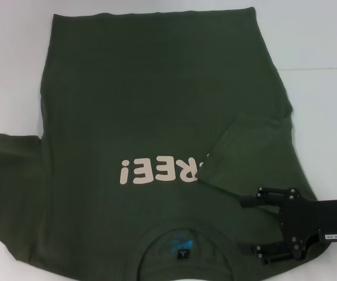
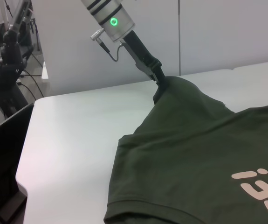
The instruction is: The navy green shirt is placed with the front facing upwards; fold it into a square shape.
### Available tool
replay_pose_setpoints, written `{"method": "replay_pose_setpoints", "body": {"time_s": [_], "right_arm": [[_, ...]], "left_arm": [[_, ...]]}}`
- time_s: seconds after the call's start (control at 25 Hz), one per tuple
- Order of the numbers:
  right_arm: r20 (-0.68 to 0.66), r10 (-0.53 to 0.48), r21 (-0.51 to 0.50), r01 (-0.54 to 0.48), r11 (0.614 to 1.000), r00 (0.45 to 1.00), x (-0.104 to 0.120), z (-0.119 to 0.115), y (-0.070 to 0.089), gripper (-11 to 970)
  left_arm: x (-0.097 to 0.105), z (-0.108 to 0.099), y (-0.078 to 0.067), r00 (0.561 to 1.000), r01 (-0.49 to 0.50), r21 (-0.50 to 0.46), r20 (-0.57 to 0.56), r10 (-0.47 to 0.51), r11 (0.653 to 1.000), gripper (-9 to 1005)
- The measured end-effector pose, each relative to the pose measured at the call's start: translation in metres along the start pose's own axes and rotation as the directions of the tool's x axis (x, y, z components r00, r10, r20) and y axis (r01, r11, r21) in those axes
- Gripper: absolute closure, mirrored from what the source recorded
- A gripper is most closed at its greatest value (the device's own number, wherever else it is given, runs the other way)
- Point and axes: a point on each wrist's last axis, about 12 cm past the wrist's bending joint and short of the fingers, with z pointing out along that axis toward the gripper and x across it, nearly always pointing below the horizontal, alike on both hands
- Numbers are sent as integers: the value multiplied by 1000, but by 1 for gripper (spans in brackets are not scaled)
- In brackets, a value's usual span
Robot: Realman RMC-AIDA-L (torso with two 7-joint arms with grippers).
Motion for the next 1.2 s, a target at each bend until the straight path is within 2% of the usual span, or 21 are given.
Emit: {"method": "replay_pose_setpoints", "body": {"time_s": [0.16, 0.28, 0.44, 0.56, 0.68, 0.96, 1.2], "right_arm": [[0, 2, 1, -2, 1000, 1000, 0, 0, 0, 44], [-1, 2, 2, -2, 1000, 1000, 0, 0, 0, 44], [-2, 2, 5, -2, 1000, 1000, 1, 0, 0, 44], [-3, 2, 5, -2, 1000, 1000, 1, 0, 0, 43], [-3, 3, 5, -3, 1000, 1000, 1, 0, 0, 43], [-5, 14, 8, -13, 1000, 1000, 4, -1, 1, 42], [-6, 17, 11, -17, 1000, 1000, 5, -1, 1, 42]], "left_arm": [[0, 0, 0, 1000, -2, 1, -2, 2, 1000, 953], [1, 0, -7, 999, -13, 36, -40, 14, 999, 953], [-5, -5, -27, 997, -31, 128, -72, 40, 991, 952], [-13, -13, -51, 998, -43, 267, -42, 56, 963, 952], [-19, -11, -71, 996, -63, 357, -31, 80, 932, 952], [-23, 5, -112, 988, -111, 436, -52, 148, 893, 951], [-25, 20, -129, 987, -113, 459, -48, 152, 881, 950]]}}
